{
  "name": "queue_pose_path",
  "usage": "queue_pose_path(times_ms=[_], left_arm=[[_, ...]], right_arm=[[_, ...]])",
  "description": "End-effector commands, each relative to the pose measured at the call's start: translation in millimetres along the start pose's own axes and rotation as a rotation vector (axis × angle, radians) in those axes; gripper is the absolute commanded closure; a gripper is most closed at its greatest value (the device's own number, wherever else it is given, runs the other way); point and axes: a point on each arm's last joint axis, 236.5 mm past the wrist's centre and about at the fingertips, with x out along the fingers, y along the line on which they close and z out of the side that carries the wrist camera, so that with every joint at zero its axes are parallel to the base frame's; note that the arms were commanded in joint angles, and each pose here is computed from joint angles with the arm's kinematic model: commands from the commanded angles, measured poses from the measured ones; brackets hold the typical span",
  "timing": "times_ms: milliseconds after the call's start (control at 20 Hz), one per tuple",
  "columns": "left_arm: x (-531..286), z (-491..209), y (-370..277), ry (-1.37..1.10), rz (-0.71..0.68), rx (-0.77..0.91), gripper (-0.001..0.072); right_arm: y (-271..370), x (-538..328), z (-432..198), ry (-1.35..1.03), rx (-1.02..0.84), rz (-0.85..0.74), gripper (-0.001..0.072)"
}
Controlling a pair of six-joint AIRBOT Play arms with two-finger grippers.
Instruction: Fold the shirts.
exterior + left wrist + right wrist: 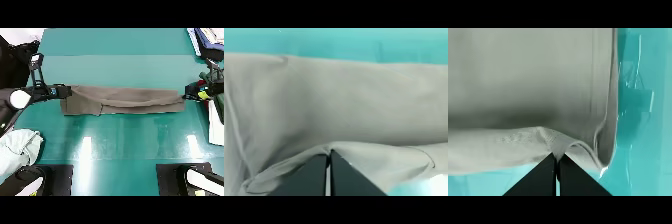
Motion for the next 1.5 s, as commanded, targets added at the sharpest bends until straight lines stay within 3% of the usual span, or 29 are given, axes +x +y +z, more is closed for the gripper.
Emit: queue_pose_path(times_ms=[0,300,350,400,450,500,650,700,800,850,1150,1200,1350,1450], left_arm=[[29,23,9,-0.103,0.015,-0.021,0.0676],[48,34,47,-0.142,0.067,-0.182,0.0672],[49,34,53,-0.144,0.076,-0.215,0.0462],[48,35,58,-0.149,0.08,-0.266,0.0173],[47,37,62,-0.156,0.085,-0.297,0.0115],[45,41,66,-0.164,0.089,-0.306,0.0115],[40,38,62,-0.11,0.095,-0.281,0.0117],[39,30,60,-0.06,0.098,-0.262,0.0174],[37,12,57,0.034,0.106,-0.202,0.0584],[36,2,57,0.077,0.109,-0.164,0.0673],[30,-36,49,0.249,0.079,-0.078,0.0675],[30,-38,46,0.259,0.063,-0.074,0.0675],[30,-39,32,0.263,0.005,-0.095,0.0675],[30,-39,20,0.267,-0.041,-0.126,0.0676]], right_arm=[[1,25,31,-0.043,-0.003,-0.001,0.0699],[2,54,57,-0.112,0.07,0.042,0.0695],[6,56,62,-0.128,0.088,0.065,0.0675],[10,59,67,-0.143,0.11,0.089,0.0459],[13,59,70,-0.147,0.126,0.109,0.0231],[14,57,73,-0.142,0.131,0.125,0.0163],[9,43,67,-0.038,0.07,0.148,0.0162],[3,39,60,0.016,0.057,0.157,0.0163],[-16,36,43,0.13,0.062,0.177,0.0154],[-26,38,35,0.178,0.078,0.188,0.0093],[-37,80,6,0.353,0.156,0.333,0.0094],[-36,87,6,0.357,0.164,0.347,0.0131],[-27,104,2,0.386,0.162,0.365,0.0138],[-19,112,1,0.391,0.129,0.367,0.0267]])
